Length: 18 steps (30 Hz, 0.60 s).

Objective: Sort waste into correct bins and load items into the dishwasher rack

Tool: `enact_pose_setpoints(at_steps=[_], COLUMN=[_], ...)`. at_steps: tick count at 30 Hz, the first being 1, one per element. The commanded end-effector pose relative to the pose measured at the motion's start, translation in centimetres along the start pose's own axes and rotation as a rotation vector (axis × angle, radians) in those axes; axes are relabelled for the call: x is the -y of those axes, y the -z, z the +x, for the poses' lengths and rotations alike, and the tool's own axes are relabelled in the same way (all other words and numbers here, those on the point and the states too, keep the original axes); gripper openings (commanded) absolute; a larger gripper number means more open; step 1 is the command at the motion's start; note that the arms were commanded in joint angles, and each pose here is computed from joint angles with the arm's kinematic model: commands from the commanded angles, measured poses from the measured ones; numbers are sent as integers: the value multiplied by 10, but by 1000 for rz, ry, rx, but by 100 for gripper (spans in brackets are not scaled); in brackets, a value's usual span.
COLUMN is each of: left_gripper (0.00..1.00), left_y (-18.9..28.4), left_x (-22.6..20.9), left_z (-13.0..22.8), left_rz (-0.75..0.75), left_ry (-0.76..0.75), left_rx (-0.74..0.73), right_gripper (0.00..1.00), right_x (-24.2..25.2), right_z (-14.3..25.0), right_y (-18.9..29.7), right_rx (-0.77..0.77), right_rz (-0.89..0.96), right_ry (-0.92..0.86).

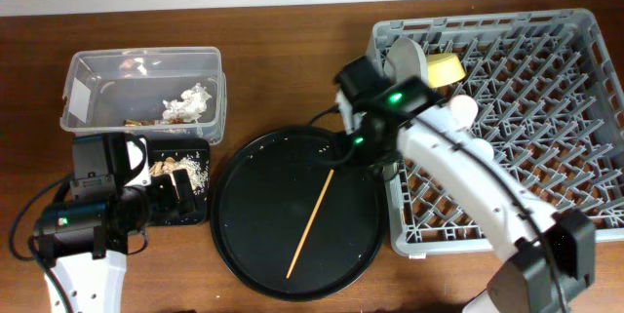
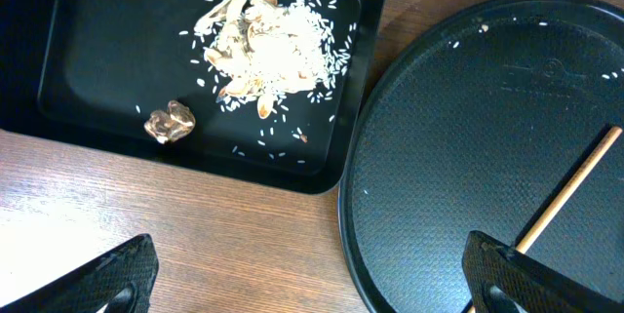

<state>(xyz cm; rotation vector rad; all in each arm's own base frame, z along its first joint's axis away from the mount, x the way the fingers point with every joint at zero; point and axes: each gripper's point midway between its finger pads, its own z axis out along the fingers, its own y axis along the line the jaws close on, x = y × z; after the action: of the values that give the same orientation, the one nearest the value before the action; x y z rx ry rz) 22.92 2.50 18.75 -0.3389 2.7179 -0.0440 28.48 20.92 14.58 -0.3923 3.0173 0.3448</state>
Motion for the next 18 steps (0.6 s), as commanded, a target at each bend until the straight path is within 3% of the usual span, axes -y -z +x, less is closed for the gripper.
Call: enact_pose_setpoints(at_steps=[1,9,14,18], left_gripper=[99,99,99,99], left_y=[5,5,5,5], left_x=[1,1,1,1], left_z=[-3,-3,-3,-3], left_rz=[11,12,12,12], left_ry=[13,14,14,14], left_rx=[21,19,20,20], right_gripper=[62,62,62,62], right_x=[-27,-24,-18,-32], right_z=[28,70,77,63], right_y=[-45,-141,-156,-130], right_rx=[-94,-98,-144,-128], right_rz=[16,79,111,87], right_ry=[-95,-191,-198,-193])
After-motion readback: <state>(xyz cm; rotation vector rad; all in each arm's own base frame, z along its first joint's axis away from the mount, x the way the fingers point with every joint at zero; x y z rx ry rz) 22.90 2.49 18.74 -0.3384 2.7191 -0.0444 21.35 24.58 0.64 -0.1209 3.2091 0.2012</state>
